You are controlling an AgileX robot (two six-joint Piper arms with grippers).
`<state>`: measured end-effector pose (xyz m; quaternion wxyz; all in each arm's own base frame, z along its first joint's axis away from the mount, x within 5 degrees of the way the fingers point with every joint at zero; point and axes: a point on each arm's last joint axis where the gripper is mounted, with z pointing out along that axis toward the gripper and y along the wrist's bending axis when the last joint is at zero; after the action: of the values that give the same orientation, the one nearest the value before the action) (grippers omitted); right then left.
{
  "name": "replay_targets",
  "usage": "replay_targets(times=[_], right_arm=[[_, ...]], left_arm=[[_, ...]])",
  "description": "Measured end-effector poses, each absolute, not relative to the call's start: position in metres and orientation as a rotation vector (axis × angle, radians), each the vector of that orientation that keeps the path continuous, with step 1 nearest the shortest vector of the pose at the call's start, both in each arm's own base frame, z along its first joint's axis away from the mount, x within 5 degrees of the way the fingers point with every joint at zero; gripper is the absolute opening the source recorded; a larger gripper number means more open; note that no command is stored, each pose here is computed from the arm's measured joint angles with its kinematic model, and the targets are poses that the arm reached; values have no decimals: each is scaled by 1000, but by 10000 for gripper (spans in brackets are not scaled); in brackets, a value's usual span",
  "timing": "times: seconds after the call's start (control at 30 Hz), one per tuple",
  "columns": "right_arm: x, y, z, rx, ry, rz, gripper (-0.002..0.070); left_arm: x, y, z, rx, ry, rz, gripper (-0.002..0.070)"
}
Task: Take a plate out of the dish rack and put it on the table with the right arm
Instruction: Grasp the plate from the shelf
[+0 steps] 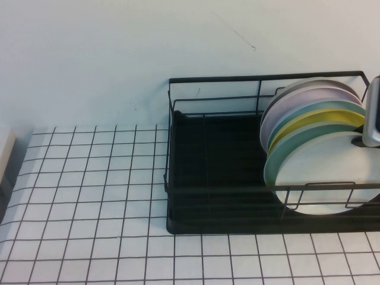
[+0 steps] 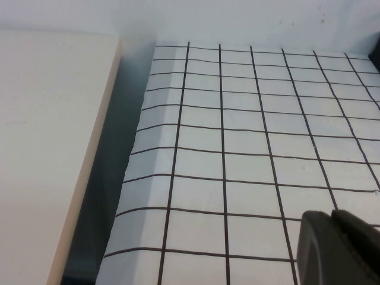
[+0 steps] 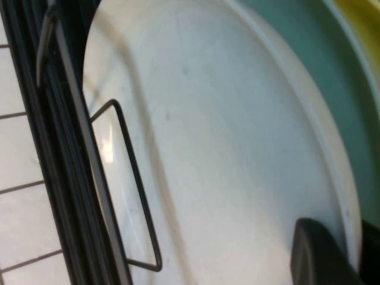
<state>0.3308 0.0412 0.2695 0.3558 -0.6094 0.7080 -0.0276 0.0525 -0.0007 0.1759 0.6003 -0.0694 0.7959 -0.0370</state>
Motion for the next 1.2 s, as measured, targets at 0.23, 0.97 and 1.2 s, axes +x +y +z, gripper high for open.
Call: replay_targets(times=[0.23,0.97,1.2], right_arm=[[331,41,269,-1573,1832,-71,79],[326,41,277,-1499,1877,-48,83],[298,41,323,-1421,1803,-102,81]], left_arm=[[53,-1,176,-161,1845,-86,-3],[53,-1,176,-161,1845,-86,-3],[53,-1,176,-161,1845,-86,-3]])
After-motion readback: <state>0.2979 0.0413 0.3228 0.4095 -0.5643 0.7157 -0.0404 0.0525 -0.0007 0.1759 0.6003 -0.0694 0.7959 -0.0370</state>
